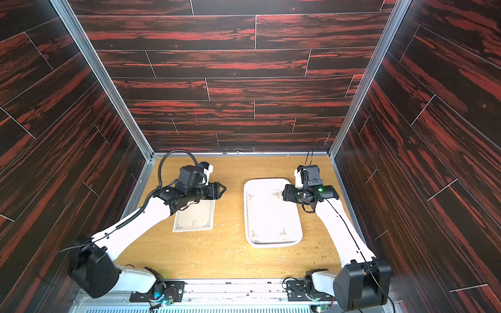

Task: Take out the stationery paper from the storage box
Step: Pick up the stationery paper from the storage box.

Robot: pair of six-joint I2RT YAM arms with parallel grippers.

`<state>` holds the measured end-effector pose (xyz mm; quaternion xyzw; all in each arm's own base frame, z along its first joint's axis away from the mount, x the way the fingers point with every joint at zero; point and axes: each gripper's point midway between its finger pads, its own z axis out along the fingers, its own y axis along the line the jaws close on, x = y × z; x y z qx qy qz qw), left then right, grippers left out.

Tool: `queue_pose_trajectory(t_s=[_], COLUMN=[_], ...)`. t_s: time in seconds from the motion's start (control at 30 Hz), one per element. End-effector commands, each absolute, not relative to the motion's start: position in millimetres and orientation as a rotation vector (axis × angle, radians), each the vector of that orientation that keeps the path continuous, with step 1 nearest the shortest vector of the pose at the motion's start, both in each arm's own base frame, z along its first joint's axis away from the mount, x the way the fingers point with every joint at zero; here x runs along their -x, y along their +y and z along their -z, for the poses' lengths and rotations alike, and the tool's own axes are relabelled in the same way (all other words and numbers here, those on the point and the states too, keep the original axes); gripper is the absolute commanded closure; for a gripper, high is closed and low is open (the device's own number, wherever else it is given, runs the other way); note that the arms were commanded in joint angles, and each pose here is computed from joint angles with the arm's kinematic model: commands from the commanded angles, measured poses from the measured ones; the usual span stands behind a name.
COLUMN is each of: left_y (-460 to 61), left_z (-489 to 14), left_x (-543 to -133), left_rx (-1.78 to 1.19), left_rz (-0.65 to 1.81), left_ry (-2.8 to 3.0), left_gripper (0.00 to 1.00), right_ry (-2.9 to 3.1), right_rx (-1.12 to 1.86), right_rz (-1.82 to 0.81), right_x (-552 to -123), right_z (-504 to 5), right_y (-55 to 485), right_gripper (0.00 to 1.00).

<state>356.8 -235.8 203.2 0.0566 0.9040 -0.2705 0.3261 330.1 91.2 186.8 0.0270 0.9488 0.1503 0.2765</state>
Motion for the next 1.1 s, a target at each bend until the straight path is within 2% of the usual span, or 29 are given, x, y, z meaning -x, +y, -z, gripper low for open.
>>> queue_pose_trajectory(t_s=[0.0,0.7,0.93,1.07], left_y=[-246,-297,-311,-315], left_z=[-195,-128,-118,-112], left_x=[-358,-358,-350,-346], left_rx=[-0.118,0.013,0.007,-0.002], left_rz=[0.741,0.88,0.915,0.93], left_ry=[2.427,2.633,2.672,2.698], left_gripper=[0.34,0.36,0.42,0.43], right_ry=[2.554,2.688,2.721,2.738], right_rx=[-0.083,-0.158,-0.139,-0.133], right_rz=[-0.459,-0.499,-0.438,-0.428], right_x=[-337,-349,-353,-354], right_z=[-176,-88,-69,-62], right_y=[97,105,101,101], right_gripper=[0.35,0.38,0.41,0.41])
